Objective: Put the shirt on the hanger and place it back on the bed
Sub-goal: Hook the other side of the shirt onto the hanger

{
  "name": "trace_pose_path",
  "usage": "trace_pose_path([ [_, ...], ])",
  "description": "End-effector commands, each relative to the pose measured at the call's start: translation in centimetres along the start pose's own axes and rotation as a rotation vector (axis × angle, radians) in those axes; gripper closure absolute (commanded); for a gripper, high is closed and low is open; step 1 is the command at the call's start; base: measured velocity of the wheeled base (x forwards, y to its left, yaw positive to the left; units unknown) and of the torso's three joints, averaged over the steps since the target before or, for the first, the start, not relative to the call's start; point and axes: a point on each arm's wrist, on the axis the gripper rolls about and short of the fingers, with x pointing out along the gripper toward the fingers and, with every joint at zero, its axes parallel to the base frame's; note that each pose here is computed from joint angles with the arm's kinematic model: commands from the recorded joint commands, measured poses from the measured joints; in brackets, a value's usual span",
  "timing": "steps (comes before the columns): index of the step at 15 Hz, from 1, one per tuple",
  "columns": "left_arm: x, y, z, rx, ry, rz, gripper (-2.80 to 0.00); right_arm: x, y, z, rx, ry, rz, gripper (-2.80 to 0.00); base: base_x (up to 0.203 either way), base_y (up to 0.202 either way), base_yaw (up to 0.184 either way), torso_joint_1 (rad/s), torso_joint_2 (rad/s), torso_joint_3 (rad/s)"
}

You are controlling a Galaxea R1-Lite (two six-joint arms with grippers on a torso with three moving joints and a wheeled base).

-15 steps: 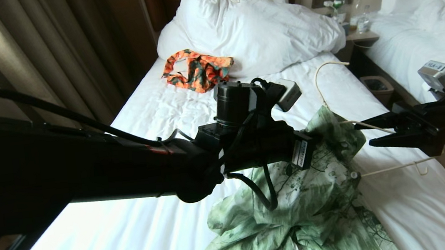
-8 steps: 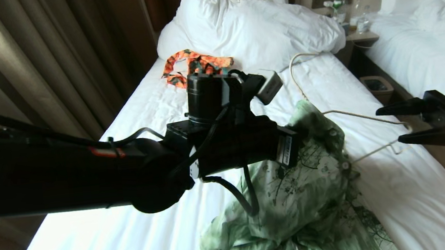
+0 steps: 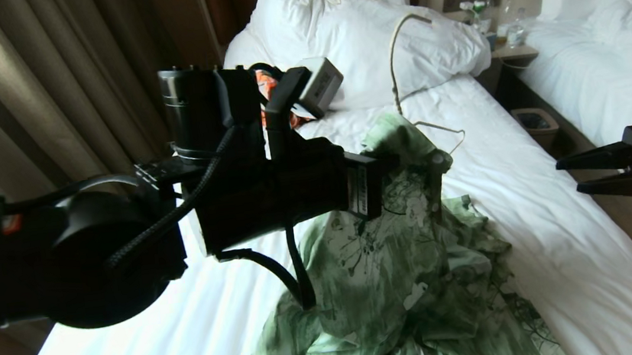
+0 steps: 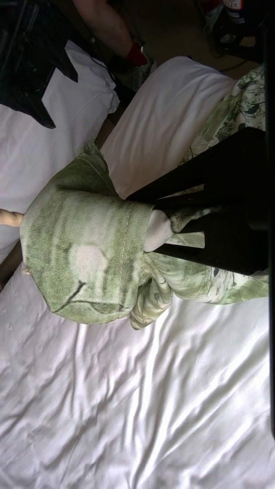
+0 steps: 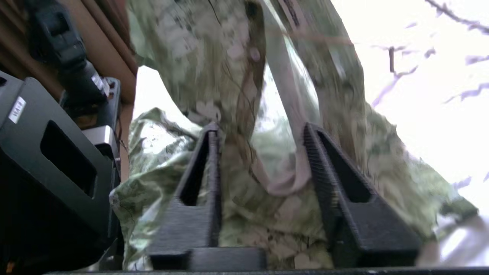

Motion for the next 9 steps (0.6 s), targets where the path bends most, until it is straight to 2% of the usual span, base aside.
trace_pose_path([
  [1,-1.3,0.1,1.1,0.004,-0.041,0.018,0.00,0.0,0.3,0.0,0.020,0.069,-0.031,0.00,0.000,0.000,0.000,0.000,0.00,0.000],
  [2,-1.7,0.1,1.3,0.005,-0.049,0.025,0.00,-0.1,0.3,0.0,0.050,0.122,-0.053,0.00,0.000,0.000,0.000,0.000,0.00,0.000],
  [5,-2.2,0.1,2.0,0.010,-0.074,0.028,0.00,-0.2,0.0,1.6,0.170,0.123,-0.060,0.00,0.000,0.000,0.000,0.000,0.00,0.000],
  [9,-3.3,-0.1,2.7,-0.013,-0.099,0.049,0.00,1.3,-4.0,0.0,0.328,0.131,-0.020,0.00,0.000,0.000,0.000,0.000,0.00,0.000],
])
